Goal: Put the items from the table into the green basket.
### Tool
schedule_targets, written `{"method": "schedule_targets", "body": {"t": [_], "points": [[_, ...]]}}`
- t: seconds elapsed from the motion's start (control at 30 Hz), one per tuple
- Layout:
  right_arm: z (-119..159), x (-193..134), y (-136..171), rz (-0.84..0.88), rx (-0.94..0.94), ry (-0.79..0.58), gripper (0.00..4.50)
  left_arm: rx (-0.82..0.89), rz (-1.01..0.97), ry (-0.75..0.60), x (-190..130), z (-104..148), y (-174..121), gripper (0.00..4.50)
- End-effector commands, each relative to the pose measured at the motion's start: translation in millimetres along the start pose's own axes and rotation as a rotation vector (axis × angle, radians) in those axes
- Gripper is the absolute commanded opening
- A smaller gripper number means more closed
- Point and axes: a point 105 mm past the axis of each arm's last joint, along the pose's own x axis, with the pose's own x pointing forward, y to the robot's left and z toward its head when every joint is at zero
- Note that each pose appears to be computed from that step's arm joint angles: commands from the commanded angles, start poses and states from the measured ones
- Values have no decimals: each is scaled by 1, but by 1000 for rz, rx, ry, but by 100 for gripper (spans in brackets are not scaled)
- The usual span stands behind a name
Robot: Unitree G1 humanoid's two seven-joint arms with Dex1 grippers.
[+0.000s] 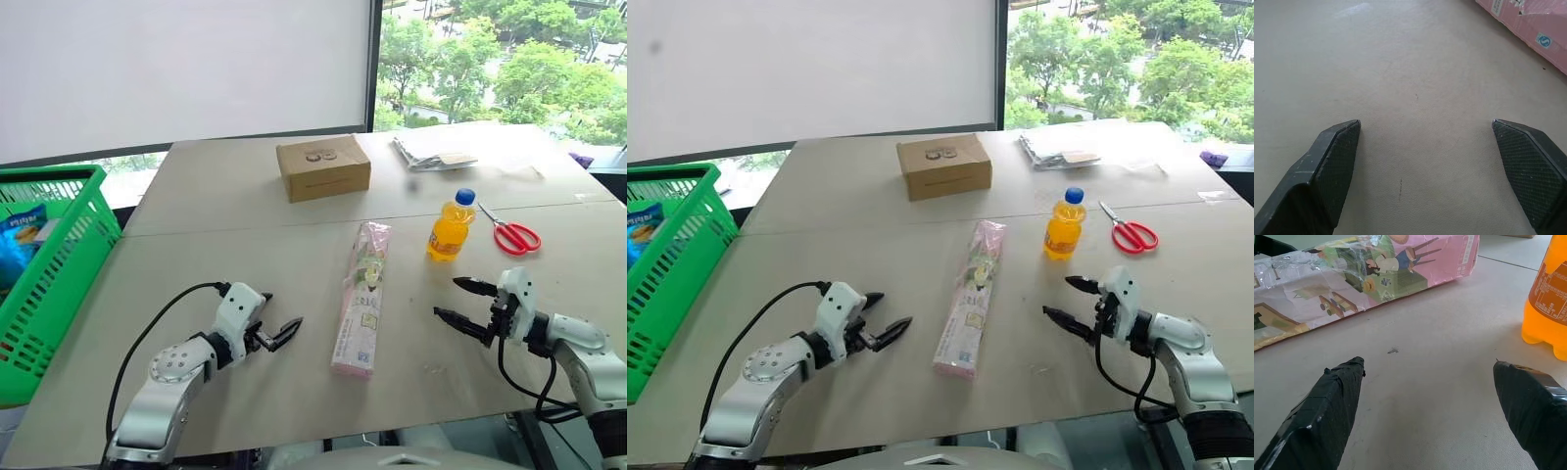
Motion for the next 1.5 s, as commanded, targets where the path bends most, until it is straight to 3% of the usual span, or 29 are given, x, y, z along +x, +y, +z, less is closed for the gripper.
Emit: {"method": "schedule_targets", "body": {"t": [0.03, 0.17, 0.57, 0.8, 0.97, 1.17, 1.37, 1.5], "points": [[9, -4, -11, -27, -57, -11, 450, 41, 16, -50, -3, 13, 0, 444], [-1, -5, -22, -90, -107, 45, 450, 18, 11, -67, -6, 13, -5, 444], [8, -9, -37, -219, -46, -26, 450, 17, 6, -105, -6, 21, -1, 444], [34, -7, -65, -385, -30, -143, 450, 54, -57, -286, -22, 68, 9, 444], [50, 1, -73, -396, 14, -217, 450, 91, -141, -364, -40, 108, 10, 444], [53, 18, -74, -357, 41, -227, 450, 144, -296, -301, -55, 123, -8, 444], [47, 29, -83, -380, 81, -217, 450, 180, -335, -322, -63, 144, -18, 444], [46, 38, -84, -364, 74, -206, 450, 186, -340, -309, -64, 144, -21, 444]]}}
